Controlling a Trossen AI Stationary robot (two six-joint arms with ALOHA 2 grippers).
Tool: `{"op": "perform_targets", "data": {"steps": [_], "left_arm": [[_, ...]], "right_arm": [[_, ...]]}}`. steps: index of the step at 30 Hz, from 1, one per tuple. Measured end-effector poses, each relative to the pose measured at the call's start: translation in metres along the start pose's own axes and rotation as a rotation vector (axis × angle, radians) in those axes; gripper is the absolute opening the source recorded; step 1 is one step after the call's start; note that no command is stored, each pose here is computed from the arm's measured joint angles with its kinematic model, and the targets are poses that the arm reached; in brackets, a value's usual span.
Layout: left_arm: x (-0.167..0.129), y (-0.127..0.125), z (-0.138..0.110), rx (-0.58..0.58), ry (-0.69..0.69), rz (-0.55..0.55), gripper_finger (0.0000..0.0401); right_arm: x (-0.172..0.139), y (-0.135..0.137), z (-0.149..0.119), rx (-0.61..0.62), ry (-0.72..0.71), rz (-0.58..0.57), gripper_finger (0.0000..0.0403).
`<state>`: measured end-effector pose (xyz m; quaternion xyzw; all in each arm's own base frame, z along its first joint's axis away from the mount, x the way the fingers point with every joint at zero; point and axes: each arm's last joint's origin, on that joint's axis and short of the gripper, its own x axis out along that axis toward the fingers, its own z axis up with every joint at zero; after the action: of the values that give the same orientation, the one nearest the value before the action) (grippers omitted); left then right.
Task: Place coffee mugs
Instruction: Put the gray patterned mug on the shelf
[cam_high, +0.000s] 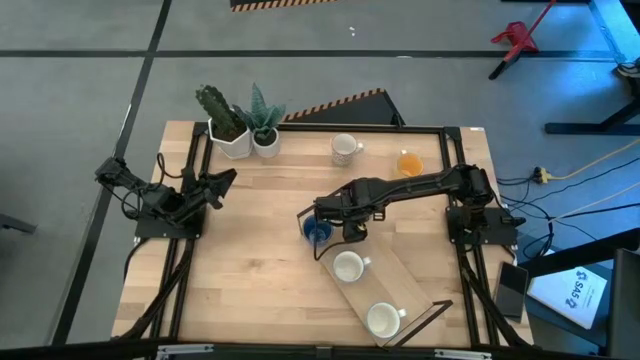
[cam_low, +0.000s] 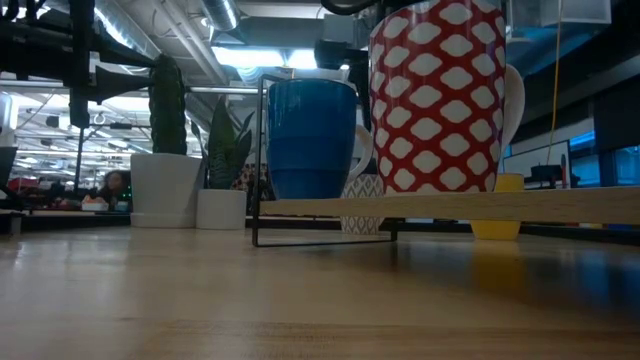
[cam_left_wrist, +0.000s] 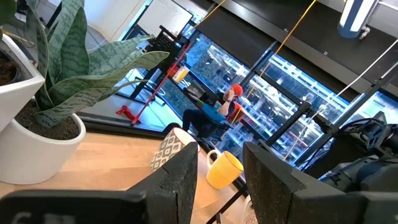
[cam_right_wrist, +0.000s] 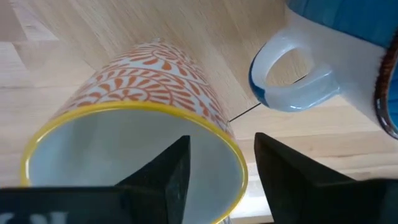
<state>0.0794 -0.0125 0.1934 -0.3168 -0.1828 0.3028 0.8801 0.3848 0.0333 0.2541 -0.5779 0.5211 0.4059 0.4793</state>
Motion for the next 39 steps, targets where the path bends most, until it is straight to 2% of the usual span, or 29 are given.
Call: {"op": "perform_targets", "data": {"steps": [4,11,15,18,21,23,29,35,39], "left_arm": [[0.000,0.000,0.000,0.000,0.000,0.000,0.0121],[0.000,0.000,0.000,0.000,0.000,0.000,0.0121],[0.000,0.000,0.000,0.000,0.000,0.000,0.0121],[0.000,0.000,0.000,-0.001,0.000,0.000,0.0121],[0.000,0.000,0.000,-0.002,0.000,0.000,0.0121],[0.000,0.000,0.000,-0.003,0.000,0.000,0.0121],[0.000,0.000,0.000,-0.010,0.000,0.000,0.0121],[0.000,0.000,0.000,-0.005,0.000,0.000,0.0121],[0.000,0.000,0.000,-0.005,0.000,0.000,0.0121]], "right_arm": [[-0.006,-0.001,-0.001,0.013,-0.003,-0.001,0.0165],[-0.036,-0.008,-0.010,0.043,-0.009,-0.069,0.0165],[-0.049,-0.006,-0.014,0.046,-0.007,-0.050,0.0165],[-0.061,-0.003,-0.017,0.108,-0.007,-0.038,0.0165],[-0.074,-0.001,-0.025,0.236,-0.003,-0.035,0.0165],[-0.082,-0.002,-0.036,0.370,0.007,-0.052,0.0165],[-0.091,-0.003,-0.098,0.728,-0.006,-0.119,0.0165],[-0.073,-0.020,-0.167,1.119,-0.057,-0.331,0.0165],[-0.036,-0.037,-0.187,1.283,-0.065,-0.337,0.0165]]}}
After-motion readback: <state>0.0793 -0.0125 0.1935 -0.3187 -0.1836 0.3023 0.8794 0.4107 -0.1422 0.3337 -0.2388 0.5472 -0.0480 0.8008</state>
